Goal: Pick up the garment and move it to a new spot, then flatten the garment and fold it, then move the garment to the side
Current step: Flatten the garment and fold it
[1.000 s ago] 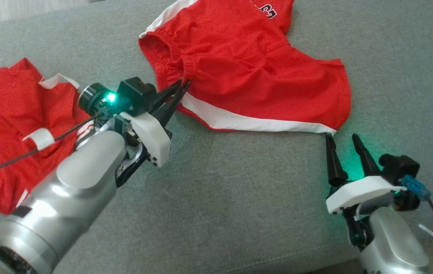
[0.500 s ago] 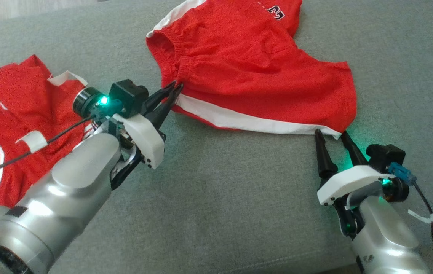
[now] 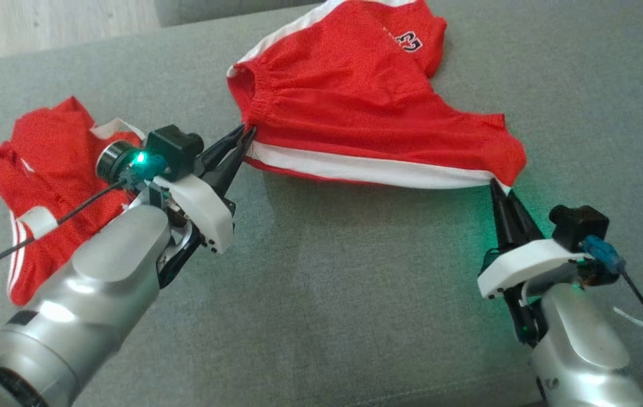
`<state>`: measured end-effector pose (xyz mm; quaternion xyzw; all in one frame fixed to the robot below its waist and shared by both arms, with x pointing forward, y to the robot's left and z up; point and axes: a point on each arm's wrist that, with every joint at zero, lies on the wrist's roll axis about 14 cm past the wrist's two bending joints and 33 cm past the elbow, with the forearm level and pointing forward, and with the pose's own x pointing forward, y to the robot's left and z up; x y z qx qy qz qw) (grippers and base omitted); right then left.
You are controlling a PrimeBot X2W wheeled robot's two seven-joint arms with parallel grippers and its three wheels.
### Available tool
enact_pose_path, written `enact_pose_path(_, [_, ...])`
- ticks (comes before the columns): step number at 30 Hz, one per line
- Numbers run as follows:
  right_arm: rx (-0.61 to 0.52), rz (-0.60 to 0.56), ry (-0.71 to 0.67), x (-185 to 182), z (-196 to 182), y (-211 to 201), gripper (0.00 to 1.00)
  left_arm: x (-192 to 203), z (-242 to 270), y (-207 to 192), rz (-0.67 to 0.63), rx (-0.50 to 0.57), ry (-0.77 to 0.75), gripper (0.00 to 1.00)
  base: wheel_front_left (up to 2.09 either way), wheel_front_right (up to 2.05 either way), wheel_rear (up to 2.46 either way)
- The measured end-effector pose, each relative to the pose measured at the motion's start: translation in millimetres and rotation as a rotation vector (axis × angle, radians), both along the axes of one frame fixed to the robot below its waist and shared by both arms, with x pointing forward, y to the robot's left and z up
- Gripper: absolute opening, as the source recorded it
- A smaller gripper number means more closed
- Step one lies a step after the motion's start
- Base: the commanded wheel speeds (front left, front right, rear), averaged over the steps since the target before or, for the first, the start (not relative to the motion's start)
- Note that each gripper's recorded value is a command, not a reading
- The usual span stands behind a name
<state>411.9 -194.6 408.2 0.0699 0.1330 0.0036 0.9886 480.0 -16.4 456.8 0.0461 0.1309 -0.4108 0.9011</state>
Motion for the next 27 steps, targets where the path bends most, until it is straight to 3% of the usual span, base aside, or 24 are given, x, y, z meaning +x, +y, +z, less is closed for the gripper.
enact_pose_path(12, [-0.211,0.108,-0.215,21.6,91.7,10.0,0.00,1.7,67.6,16.5,0.096,-0.145,-0.106,0.00,0.00,0.00,0.00])
enact_pose_path(20, [-0.289,0.131,-0.379,39.4,182.9,-1.4,0.00,-3.6,135.8,23.2,0.147,-0.268,-0.233,0.00,0.00,0.00,0.00])
enact_pose_path(24, [-0.284,0.158,-0.292,32.4,177.3,0.7,0.00,-18.7,160.5,23.6,0.146,-0.321,-0.285,0.00,0.00,0.00,0.00])
enact_pose_path(27, [-0.270,0.185,-0.200,19.8,154.3,3.7,0.00,-37.9,145.1,26.1,0.147,-0.334,-0.251,0.00,0.00,0.00,0.00])
